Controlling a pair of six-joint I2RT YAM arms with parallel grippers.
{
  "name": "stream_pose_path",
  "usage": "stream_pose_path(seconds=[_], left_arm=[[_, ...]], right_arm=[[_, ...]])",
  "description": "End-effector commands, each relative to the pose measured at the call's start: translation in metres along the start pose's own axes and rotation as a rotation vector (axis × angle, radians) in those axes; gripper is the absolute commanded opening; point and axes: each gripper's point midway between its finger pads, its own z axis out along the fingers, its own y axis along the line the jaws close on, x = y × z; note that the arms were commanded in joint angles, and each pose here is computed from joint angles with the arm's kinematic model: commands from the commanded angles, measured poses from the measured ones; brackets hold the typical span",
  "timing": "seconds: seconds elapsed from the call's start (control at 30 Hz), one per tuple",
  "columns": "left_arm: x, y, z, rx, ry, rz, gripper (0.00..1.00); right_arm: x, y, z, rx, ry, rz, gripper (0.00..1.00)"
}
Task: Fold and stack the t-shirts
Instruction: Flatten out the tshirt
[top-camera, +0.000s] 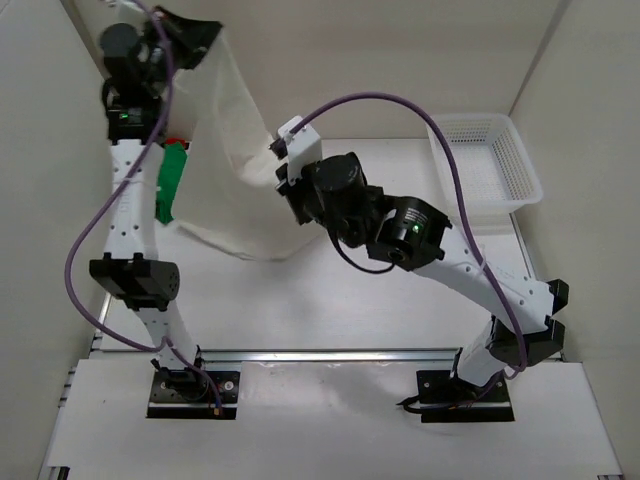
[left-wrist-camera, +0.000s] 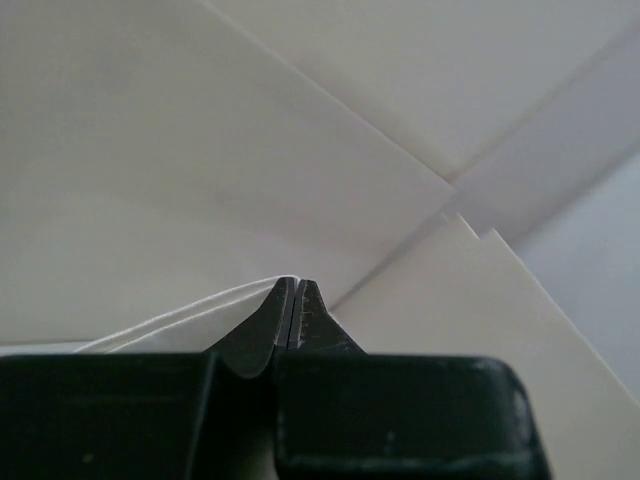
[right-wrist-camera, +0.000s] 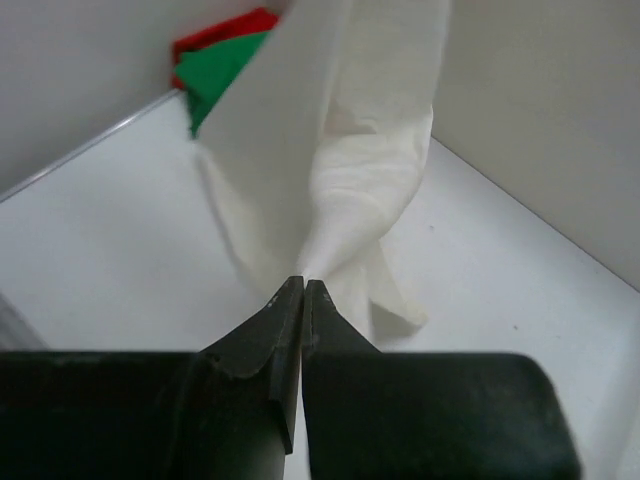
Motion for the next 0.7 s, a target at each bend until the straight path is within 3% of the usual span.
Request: stream_pose_path(seconds=[0.0, 0.03, 0.1, 0.2, 0.23, 0.27, 0.37, 0.47, 0.67], left_arm=[[0.079, -0.046, 0.047, 0.12, 0.072, 0.039, 0.0], [0.118, -0.048, 0.063, 0.125, 0.131, 0.026, 0.0], [0.134, -0.079, 0.07, 0.175, 0.146, 0.042, 0.0], [0.128, -0.102, 0.06, 0.172, 0.089, 0.109, 0.0], [0.093, -0.122, 0.044, 0.198, -0.008, 0.123, 0.0], [0.084, -0.101, 0.043, 0.168, -0.031, 0.117, 0.0], [0.01, -0.115, -0.004, 0.193, -0.126, 0.121, 0.0], [-0.034, -0.122, -0.043, 0.18, -0.201, 0.176, 0.0], [-0.06, -0.109, -0.076, 0.098, -0.254, 0.243, 0.0]], right_arm=[[-0.074, -0.011, -0.055, -0.015, -0.201, 0.125, 0.0], [-0.075, -0.013, -0.058, -0.021, -0.201, 0.123, 0.0], [-0.076, -0.014, -0.066, -0.028, -0.208, 0.158, 0.0], [-0.078, -0.009, -0.075, -0.005, -0.222, 0.106, 0.0], [-0.08, -0.012, -0.078, 0.006, -0.226, 0.098, 0.0], [-0.082, -0.011, -0.079, -0.004, -0.233, 0.099, 0.0], [-0.09, 0.006, -0.079, -0.08, -0.253, 0.083, 0.0], [-0.103, 0.032, -0.076, -0.145, -0.275, 0.055, 0.0], [-0.123, 0.084, -0.054, -0.268, -0.332, 0.091, 0.0]])
